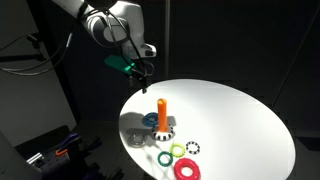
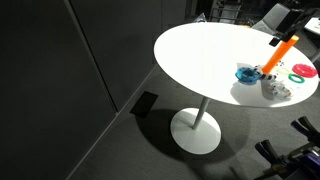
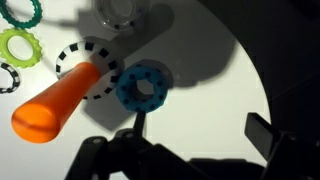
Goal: Put the blue ring on the stack
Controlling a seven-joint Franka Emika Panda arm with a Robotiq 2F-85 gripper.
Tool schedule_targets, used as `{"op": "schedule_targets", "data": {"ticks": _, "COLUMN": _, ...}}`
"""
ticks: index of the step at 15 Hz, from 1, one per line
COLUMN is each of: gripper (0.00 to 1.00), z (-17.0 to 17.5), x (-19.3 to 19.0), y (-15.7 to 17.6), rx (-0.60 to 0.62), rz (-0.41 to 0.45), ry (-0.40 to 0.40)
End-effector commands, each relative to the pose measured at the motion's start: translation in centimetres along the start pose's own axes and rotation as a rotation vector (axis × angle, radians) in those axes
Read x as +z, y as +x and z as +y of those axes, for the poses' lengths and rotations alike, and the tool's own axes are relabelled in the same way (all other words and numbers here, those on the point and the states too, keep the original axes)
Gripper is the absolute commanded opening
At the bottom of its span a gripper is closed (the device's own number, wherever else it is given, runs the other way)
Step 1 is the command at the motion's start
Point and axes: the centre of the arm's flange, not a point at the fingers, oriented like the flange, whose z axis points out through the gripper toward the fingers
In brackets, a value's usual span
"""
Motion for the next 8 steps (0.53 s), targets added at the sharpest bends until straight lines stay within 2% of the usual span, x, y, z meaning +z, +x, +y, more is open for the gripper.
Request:
{"op": "schedule_targets", "data": {"ticks": 1, "gripper": 1.00, "z": 0.5, "x": 2.6, "y": 2.4, "rx": 0.003, "rz": -0.010, "ry": -0.062}}
{"op": "schedule_targets", "data": {"ticks": 6, "gripper": 1.00, "z": 0.7, "x": 4.8, "y": 3.5, "rx": 0.000, "rz": -0.020, "ry": -0.076}}
{"op": "schedule_targets", "data": {"ticks": 7, "gripper": 1.00, "z": 0.5, "x": 4.9, "y": 2.3, "rx": -0.013, "rz": -0.026, "ry": -0.062}}
{"op": "schedule_targets", "data": {"ticks": 8, "gripper": 1.00, "z": 0.5, "x": 5.2, "y": 2.5, "rx": -0.013, "rz": -0.029, "ry": -0.062}}
